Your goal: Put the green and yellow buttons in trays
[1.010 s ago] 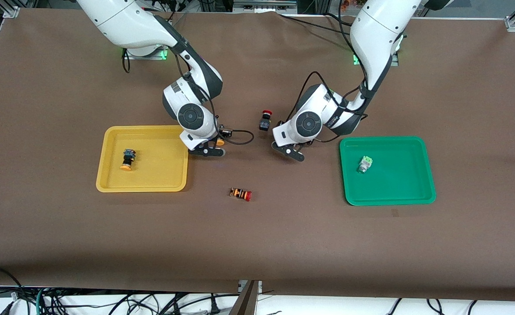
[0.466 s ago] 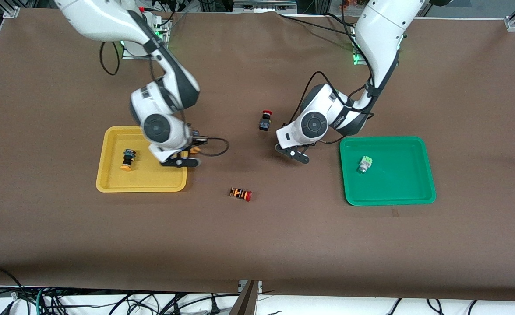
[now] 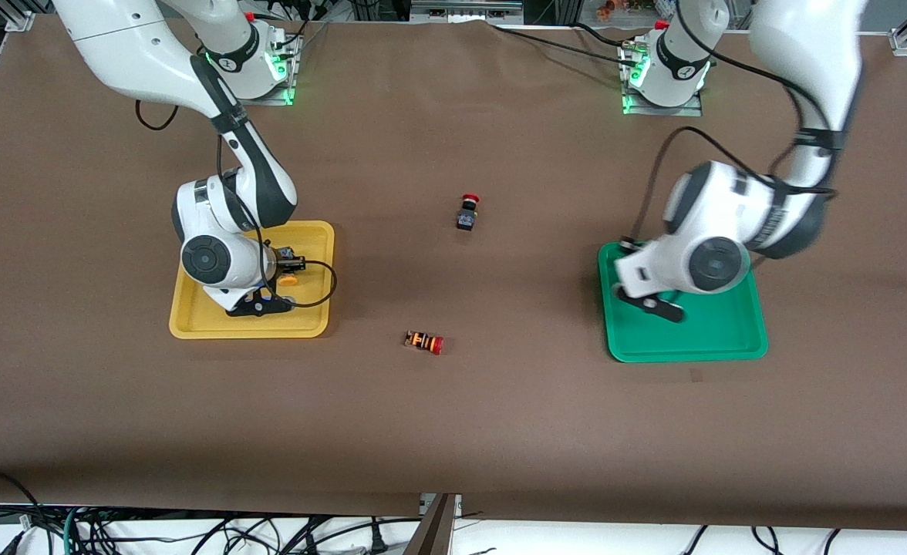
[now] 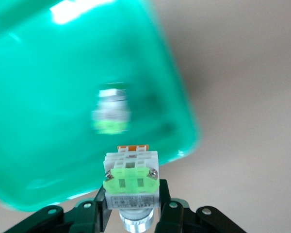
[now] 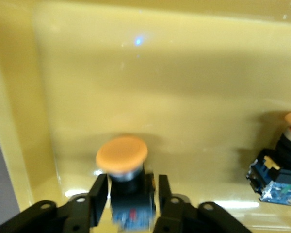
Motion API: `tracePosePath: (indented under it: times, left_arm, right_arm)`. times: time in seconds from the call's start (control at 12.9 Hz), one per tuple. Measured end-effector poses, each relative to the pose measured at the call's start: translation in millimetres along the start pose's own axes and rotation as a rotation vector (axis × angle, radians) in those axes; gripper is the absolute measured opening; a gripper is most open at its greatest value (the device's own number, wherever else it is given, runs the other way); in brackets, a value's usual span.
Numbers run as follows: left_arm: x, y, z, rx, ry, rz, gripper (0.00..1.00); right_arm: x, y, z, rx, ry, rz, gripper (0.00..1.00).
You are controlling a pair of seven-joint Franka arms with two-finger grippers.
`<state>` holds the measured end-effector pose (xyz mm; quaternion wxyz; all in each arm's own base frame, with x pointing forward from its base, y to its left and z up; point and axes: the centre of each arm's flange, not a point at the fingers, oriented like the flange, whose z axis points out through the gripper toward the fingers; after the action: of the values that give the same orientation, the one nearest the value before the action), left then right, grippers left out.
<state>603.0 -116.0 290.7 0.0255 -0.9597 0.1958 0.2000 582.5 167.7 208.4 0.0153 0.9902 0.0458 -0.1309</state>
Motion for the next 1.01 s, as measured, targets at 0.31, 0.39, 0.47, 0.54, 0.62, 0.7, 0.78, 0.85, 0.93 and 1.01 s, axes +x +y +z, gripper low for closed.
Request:
tracePosePath:
  times: [0.31,0.39,0.47,0.54,0.62,0.7,0.78,0.85,0.93,1.01]
  left_arm:
    - [8.5,-97.2,52.9,0.040,0.063,0.061,0.41]
    - [14.5,-93.8,63.5,0.034,0.061,0.073,0.41]
    - [18.1,-88.2,64.7,0.032,0.065,0.083,0.48]
    - [18.8,-87.3,55.6,0.038,0.081,0.084,0.58]
    - [16.5,-89.9,35.0,0.054,0.114,0.077,0.68]
    - [9.6,-91.9,0.5,0.078,0.164,0.068,0.77]
    - [-4.0,-89.2,-43.7,0.106,0.214,0.059,0.89]
    - [-23.1,-82.1,-92.5,0.131,0.263,0.049,0.99]
    - [-44.8,-74.9,-137.1,0.153,0.314,0.036,1.00]
    - [-68.9,-68.8,-177.0,0.160,0.349,0.014,1.00]
  right_arm:
    - [-25.3,29.7,-187.2,0.019,0.159,0.044,1.00]
    - [-48.1,33.7,-237.4,0.021,0.200,0.047,1.00]
    - [-71.3,36.7,-275.1,0.021,0.232,0.050,1.00]
    - [-93.2,39.3,-300.8,0.015,0.244,0.050,1.00]
    - [-111.5,42.4,-319.5,0.002,0.251,0.051,1.00]
    - [-125.3,47.2,-336.1,-0.015,0.264,0.055,1.00]
    - [-133.8,55.4,-352.2,-0.019,0.283,0.068,1.00]
    - [-140.3,65.4,-368.3,-0.016,0.301,0.081,1.00]
    - [-147.5,72.6,-378.3,-0.016,0.289,0.091,1.00]
    - [-155.0,76.6,-380.2,-0.021,0.248,0.099,1.00]
